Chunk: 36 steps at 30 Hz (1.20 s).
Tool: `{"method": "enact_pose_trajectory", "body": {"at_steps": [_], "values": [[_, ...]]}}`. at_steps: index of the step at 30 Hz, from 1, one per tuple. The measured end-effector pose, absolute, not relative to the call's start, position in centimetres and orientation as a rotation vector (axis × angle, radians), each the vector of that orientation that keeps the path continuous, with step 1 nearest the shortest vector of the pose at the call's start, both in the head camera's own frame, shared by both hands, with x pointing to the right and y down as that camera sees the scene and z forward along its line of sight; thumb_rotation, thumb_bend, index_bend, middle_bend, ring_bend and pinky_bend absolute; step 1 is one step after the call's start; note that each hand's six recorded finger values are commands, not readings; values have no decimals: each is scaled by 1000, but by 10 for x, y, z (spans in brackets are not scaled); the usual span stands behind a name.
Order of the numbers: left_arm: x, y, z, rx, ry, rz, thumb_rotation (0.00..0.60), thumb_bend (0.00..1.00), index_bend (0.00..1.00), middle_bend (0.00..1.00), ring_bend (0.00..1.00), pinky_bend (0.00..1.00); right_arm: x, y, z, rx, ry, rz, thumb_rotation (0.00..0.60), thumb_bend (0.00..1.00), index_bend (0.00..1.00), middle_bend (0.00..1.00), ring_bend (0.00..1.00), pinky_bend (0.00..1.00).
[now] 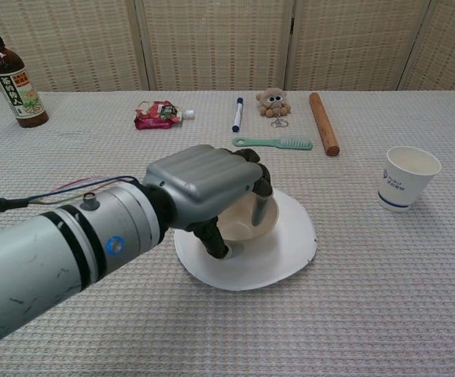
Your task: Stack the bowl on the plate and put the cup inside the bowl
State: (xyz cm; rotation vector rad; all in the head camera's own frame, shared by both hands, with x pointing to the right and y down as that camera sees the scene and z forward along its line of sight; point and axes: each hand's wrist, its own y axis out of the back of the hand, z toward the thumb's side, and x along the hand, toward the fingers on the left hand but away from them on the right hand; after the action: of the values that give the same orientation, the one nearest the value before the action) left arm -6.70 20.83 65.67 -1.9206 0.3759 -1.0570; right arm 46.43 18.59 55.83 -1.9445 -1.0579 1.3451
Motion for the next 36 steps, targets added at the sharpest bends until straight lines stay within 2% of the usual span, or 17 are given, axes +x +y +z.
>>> {"method": "enact_pose_trajectory", "body": {"at_steps": [7,13,18,22,29,36], "values": [[-75,206,643,-1908,393,-1062,600,336,447,218,0,163,464,186,561,-1944,-1049,1352,600,198,0,0,0,0],[-107,197,619,-1836,421,-1101,600,335,334,210,0,163,462,186,563,-1932,-1036,1364,600,198,0,0,0,0],[-158,187,599,-1754,468,-1197,600,332,114,73,0,163,460,188,563,-1913,-1026,1374,600,198,0,0,0,0],[-206,179,589,-1702,531,-1283,600,330,24,32,0,163,459,189,564,-1896,-1015,1385,600,200,0,0,0,0],[-294,176,577,-1681,732,-1408,600,328,4,20,0,163,452,192,566,-1839,-981,1407,600,201,0,0,0,0],[-389,188,570,-1639,923,-1498,600,328,5,20,0,163,440,196,568,-1790,-966,1442,600,201,0,0,0,0]]}}
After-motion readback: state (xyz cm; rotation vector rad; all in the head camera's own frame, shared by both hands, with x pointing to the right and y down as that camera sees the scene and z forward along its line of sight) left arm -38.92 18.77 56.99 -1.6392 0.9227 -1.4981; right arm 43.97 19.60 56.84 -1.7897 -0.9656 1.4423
